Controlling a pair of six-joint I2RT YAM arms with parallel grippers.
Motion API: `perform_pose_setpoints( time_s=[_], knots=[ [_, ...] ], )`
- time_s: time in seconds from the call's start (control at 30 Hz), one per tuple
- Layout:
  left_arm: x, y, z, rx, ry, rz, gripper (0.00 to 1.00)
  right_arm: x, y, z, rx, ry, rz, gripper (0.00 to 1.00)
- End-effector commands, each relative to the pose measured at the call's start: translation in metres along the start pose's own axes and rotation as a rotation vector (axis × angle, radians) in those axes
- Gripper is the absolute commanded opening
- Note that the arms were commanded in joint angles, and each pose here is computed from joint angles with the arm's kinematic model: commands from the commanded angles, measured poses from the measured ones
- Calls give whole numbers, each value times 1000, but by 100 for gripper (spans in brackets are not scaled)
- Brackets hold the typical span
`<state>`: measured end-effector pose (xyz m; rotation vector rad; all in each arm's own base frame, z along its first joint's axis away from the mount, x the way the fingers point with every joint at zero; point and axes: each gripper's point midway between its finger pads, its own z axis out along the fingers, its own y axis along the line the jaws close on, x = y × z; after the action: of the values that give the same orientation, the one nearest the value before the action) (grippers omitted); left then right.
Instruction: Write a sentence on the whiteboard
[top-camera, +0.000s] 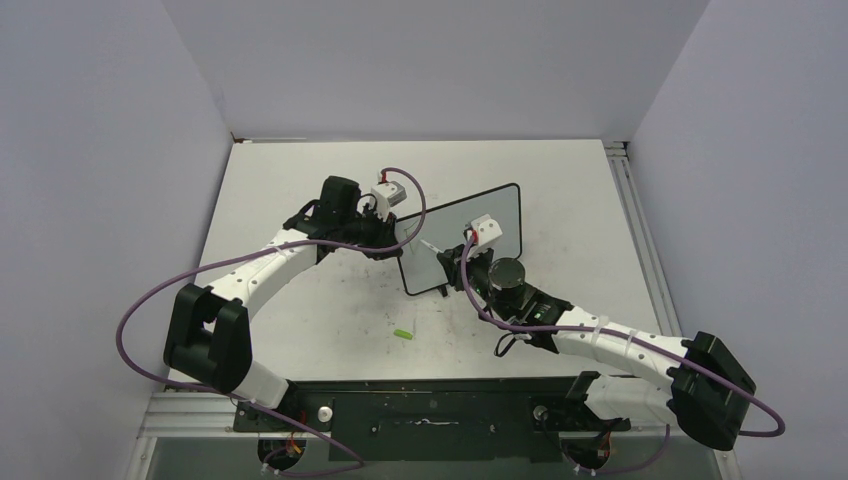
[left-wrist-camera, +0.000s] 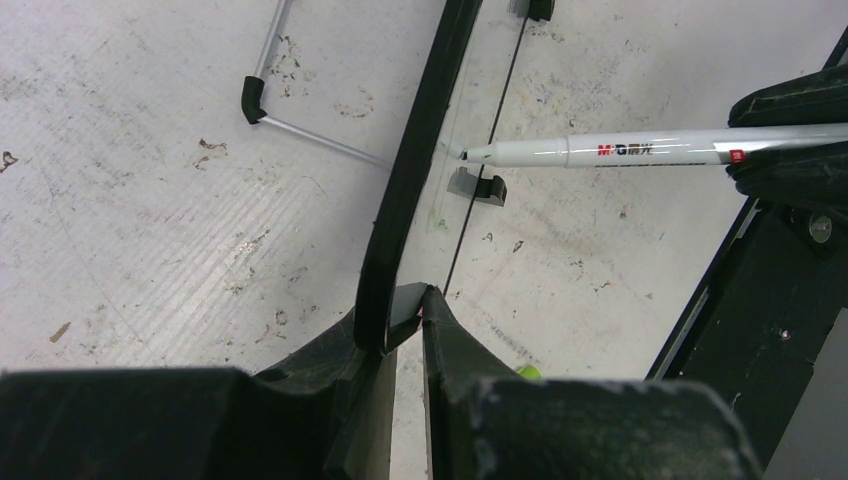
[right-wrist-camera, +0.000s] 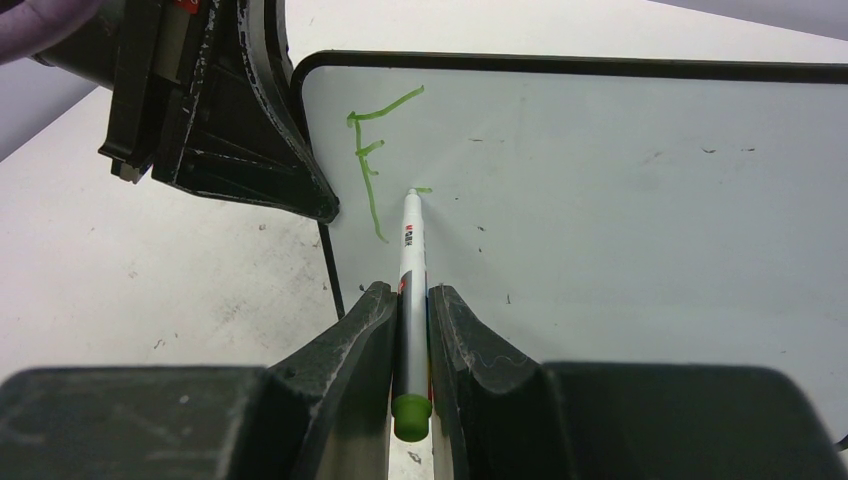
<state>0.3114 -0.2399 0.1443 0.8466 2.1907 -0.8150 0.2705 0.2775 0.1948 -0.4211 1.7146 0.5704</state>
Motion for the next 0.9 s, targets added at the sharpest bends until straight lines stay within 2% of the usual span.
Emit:
perform_pose_setpoints(
  time_s=[0.0, 0.87],
  knots=[
    [-10, 8, -9, -59, -11, 58, 0, -8, -2, 5, 5, -24, 3, 5],
    [-9, 9, -9, -59, -10, 59, 0, 18, -14, -2, 61, 47, -2, 5]
  ],
)
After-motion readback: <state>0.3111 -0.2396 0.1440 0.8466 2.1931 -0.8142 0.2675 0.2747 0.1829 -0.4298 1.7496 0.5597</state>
